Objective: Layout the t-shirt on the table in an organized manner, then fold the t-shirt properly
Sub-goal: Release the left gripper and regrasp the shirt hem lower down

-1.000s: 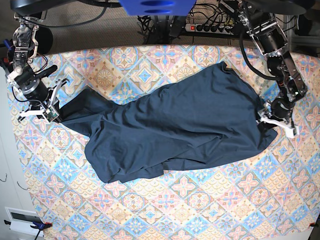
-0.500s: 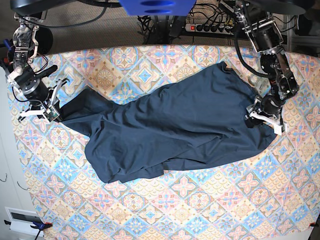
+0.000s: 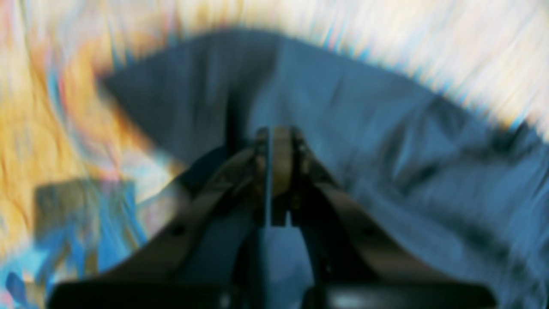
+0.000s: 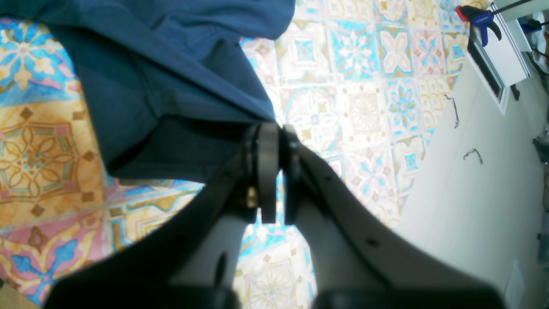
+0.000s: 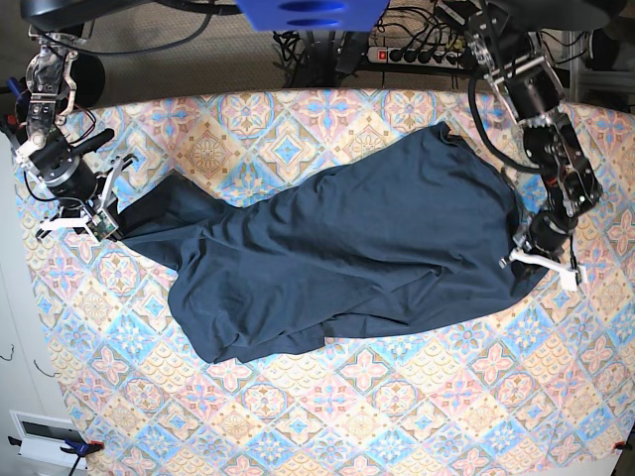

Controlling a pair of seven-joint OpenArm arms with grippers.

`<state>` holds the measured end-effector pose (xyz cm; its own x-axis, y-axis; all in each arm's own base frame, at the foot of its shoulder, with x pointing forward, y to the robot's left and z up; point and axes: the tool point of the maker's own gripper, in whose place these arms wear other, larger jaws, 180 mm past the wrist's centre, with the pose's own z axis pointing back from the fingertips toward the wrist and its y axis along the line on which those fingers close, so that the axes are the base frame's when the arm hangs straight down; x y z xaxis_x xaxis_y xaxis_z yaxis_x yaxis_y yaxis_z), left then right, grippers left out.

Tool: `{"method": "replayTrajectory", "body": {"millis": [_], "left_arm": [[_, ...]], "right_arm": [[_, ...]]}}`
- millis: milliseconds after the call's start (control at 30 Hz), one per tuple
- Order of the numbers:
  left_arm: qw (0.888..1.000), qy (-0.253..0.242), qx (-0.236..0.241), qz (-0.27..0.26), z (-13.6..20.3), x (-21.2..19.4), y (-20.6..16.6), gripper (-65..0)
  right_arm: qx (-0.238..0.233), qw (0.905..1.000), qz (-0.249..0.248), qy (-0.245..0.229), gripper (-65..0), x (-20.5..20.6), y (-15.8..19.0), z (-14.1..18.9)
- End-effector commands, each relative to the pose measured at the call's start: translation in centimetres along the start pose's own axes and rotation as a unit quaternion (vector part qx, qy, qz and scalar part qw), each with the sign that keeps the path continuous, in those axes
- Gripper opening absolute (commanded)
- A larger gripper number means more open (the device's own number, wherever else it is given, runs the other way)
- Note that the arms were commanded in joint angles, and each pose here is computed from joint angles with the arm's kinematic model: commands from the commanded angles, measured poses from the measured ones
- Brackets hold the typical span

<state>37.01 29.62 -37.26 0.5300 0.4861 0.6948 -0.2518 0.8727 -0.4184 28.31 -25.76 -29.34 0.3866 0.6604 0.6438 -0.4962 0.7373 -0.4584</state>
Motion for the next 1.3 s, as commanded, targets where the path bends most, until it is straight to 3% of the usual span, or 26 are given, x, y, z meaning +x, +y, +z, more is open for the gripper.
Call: {"method": "replayTrajectory", "body": {"millis": [0, 67, 267, 467, 567, 733, 833, 967, 1267], "left_arm": [[1.000, -0.009, -0.001, 0.008, -0.4, 1.3, 0.1, -65.0], [1.000, 0.006, -0.002, 0.029, -1.4, 0.5, 0.4, -65.0], [0.999, -0.018, -0.007, 0.029, -1.4, 2.1, 0.0, -65.0], [1.000, -0.025, 0.005, -0.012, 2.4, 3.0, 0.2, -65.0], [0.999, -0.029, 0.016, -0.003, 3.2, 2.5, 1.2, -57.0], [0.999, -0.008, 0.030, 0.010, 3.4, 0.4, 2.6, -33.2], [0.999, 0.010, 0.029, 0.032, 2.4, -0.8, 3.0, -25.1], [0.998, 0.031, 0.023, 0.057, 1.1, -2.3, 3.0, -27.8], [0.997, 0.028, 0.003, 0.070, 0.2, -2.4, 1.0, -37.8]], "right_arm": [[-0.011, 0.9998, 0.007, -0.015, -64.7, 1.0, -1.0, 0.4], [-0.011, 0.9998, 0.007, -0.015, -64.7, 1.0, -1.0, 0.4], [-0.011, 0.9998, 0.007, -0.015, -64.7, 0.9, -0.9, 0.4], [-0.011, 0.9998, 0.007, -0.015, -64.7, 0.9, -0.9, 0.4], [-0.011, 0.9998, 0.007, -0.015, -64.7, 0.9, -0.9, 0.4], [-0.011, 0.9998, 0.007, -0.015, -64.7, 0.9, -0.9, 0.4], [-0.008, 0.9998, 0.008, -0.015, -64.7, 1.0, -0.8, 0.3], [0.001, 0.9998, 0.011, -0.017, -64.7, 1.2, -0.1, 0.0], [0.001, 0.9998, 0.011, -0.017, -64.7, 1.2, -0.1, 0.0]]}}
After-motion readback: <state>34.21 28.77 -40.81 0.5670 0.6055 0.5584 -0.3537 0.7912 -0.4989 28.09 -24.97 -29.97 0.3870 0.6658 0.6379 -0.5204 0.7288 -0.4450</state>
